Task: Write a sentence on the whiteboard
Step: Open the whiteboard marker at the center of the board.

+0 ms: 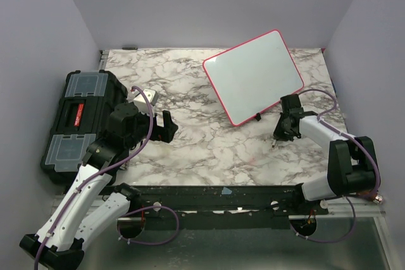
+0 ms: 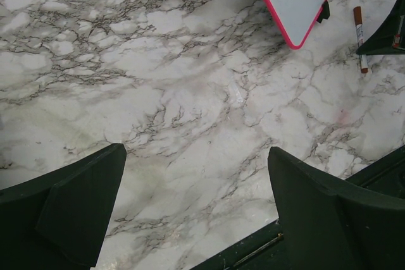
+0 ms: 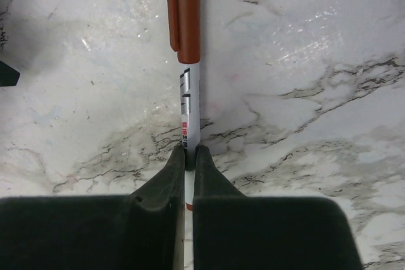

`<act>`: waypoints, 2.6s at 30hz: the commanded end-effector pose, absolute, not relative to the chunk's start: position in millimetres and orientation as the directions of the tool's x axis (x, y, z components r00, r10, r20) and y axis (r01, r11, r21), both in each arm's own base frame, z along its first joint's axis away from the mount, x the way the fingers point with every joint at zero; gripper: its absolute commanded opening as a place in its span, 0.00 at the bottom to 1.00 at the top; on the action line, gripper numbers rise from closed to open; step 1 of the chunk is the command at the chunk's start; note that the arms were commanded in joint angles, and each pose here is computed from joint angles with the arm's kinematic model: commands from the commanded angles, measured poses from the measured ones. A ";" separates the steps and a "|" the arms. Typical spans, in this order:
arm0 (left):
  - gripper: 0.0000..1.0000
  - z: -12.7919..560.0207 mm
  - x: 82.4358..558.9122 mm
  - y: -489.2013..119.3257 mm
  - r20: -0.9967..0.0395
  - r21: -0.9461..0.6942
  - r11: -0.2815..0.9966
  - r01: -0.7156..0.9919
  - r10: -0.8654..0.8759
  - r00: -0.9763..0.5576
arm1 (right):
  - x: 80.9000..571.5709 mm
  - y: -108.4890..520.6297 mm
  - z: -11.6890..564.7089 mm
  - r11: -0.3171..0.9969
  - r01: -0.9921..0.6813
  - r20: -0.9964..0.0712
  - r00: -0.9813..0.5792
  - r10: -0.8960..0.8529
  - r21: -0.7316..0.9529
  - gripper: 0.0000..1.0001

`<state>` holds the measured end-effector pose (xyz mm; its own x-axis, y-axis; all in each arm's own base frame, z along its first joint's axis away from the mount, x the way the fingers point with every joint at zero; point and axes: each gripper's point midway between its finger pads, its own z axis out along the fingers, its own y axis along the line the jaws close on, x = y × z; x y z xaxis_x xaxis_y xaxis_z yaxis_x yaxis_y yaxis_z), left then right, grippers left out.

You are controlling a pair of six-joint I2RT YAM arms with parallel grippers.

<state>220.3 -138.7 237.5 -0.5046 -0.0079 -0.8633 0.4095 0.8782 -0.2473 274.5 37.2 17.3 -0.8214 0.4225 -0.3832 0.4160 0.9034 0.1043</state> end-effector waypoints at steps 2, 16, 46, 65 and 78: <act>0.97 238.3 222.5 -136.6 -0.872 -0.238 0.885 0.400 -0.013 -0.490 | 274.0 42.0 28.3 0.916 0.385 -0.399 -0.827 0.397 0.113 0.01; 0.98 239.4 223.2 -138.1 -0.882 -0.252 0.880 0.403 -0.037 -0.470 | 282.7 52.9 92.7 0.940 0.282 -0.491 -0.801 0.342 0.193 0.01; 0.90 320.3 218.5 -221.4 -0.814 -0.523 0.582 0.622 -0.124 -0.568 | 270.8 222.6 270.8 0.622 -0.643 -0.834 -0.551 0.030 0.447 0.01; 0.75 301.5 269.0 -231.9 -0.620 -0.665 0.679 0.313 -0.267 -0.738 | 267.8 301.7 247.6 0.664 -0.713 -0.868 -0.457 -0.195 0.226 0.01; 0.66 288.3 279.9 -225.3 -0.594 -0.668 0.711 0.221 -0.330 -0.734 | 264.2 323.0 235.4 0.681 -0.725 -0.856 -0.413 -0.310 0.103 0.01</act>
